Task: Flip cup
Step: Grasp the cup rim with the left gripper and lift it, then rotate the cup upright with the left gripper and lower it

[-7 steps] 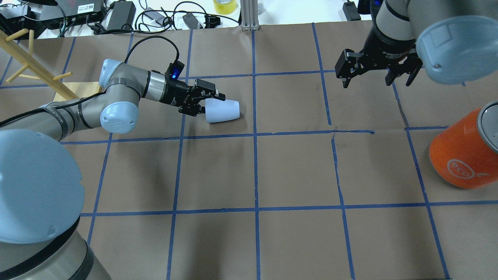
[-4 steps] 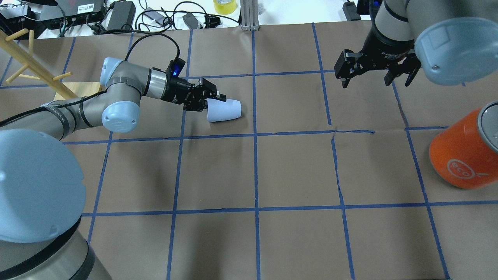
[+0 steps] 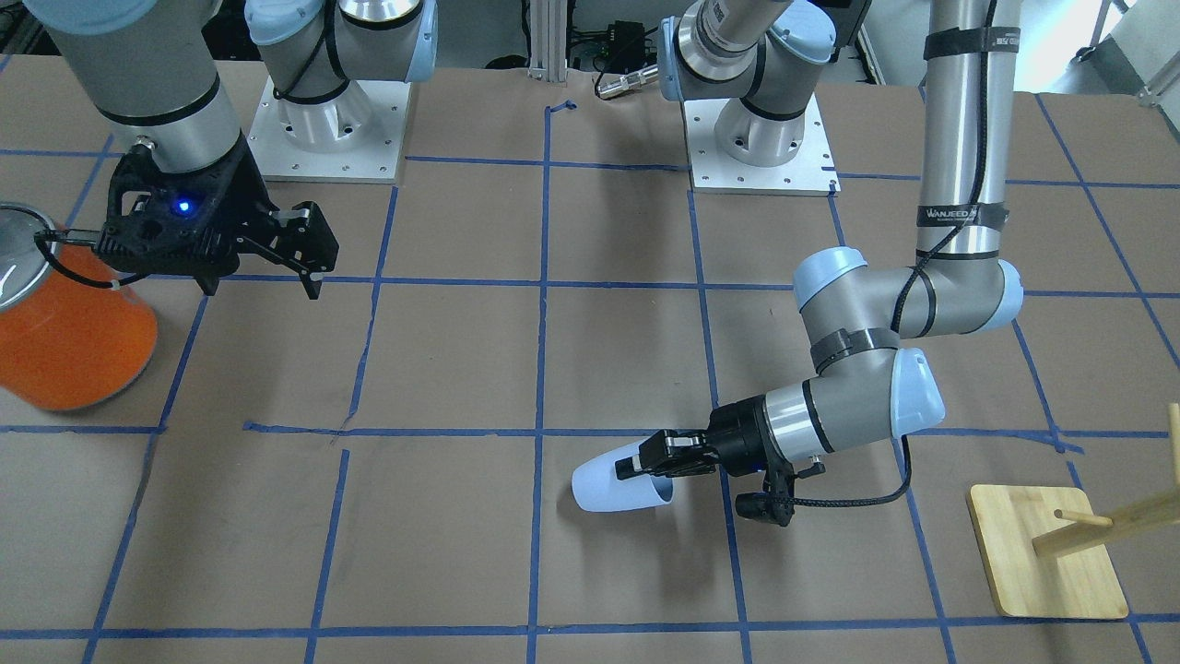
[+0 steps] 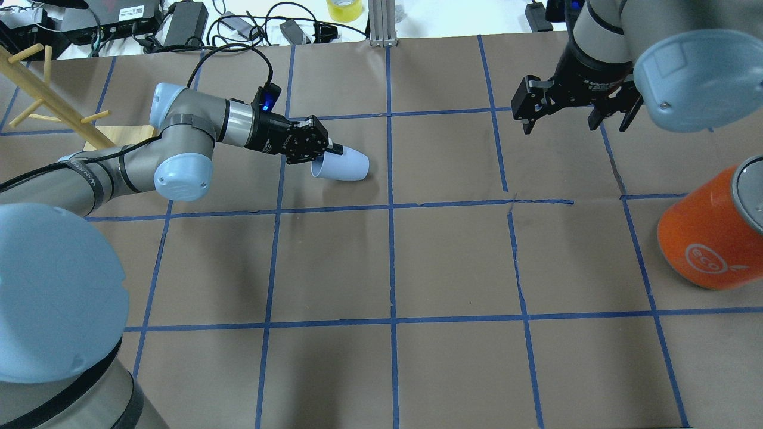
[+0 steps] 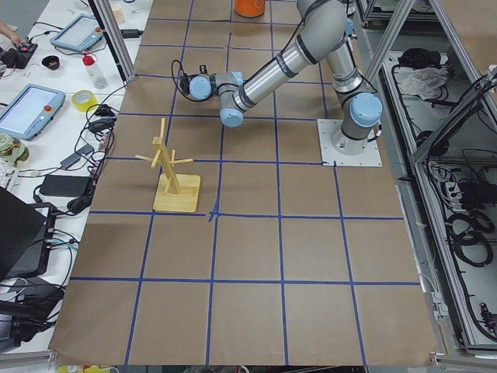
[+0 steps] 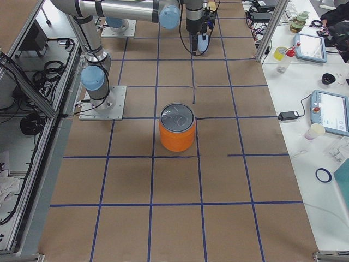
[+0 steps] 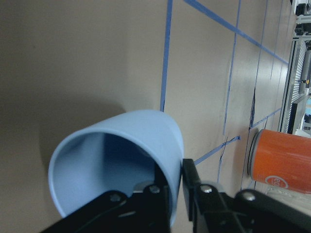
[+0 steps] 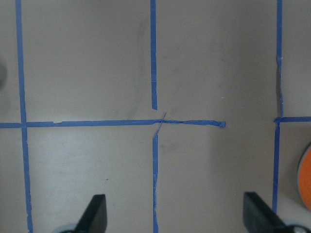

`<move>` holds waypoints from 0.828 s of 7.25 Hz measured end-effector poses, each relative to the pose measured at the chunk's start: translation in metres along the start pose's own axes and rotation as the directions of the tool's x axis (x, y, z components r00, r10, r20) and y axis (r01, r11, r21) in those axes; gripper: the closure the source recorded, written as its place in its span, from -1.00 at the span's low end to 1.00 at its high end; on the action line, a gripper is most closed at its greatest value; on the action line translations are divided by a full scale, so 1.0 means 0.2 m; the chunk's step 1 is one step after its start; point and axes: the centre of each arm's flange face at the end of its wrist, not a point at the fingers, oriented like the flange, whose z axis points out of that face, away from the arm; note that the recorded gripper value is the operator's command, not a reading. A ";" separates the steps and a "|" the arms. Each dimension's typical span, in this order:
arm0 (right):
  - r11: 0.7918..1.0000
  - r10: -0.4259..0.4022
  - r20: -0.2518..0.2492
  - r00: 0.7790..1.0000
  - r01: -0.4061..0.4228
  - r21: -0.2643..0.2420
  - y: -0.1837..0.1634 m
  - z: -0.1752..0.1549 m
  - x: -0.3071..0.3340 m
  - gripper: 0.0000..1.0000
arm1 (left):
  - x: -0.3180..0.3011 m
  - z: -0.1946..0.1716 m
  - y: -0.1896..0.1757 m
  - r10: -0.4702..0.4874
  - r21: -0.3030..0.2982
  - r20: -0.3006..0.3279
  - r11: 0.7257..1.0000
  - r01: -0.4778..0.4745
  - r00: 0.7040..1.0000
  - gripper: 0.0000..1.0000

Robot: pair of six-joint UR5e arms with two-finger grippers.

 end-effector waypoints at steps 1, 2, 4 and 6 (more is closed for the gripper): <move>1.000 0.000 0.000 1.000 0.000 0.000 0.00 0.00 0.00 -1.00 | 0.11 -0.04 0.01 -0.028 0.019 0.004 0.999 0.028 1.000 1.00; 1.000 -0.001 0.000 1.000 0.001 0.000 0.00 0.00 0.00 -1.00 | 0.21 -0.10 0.00 -0.050 0.056 0.046 0.997 0.047 0.998 1.00; 1.000 0.000 0.000 1.000 0.000 0.000 0.00 0.00 0.00 -1.00 | 0.29 -0.22 -0.03 -0.059 0.146 0.241 0.989 0.024 0.969 1.00; 1.000 0.000 0.000 1.000 0.000 -0.001 0.00 0.00 0.00 -1.00 | 0.26 -0.34 -0.06 -0.017 0.177 0.496 0.981 -0.083 0.868 1.00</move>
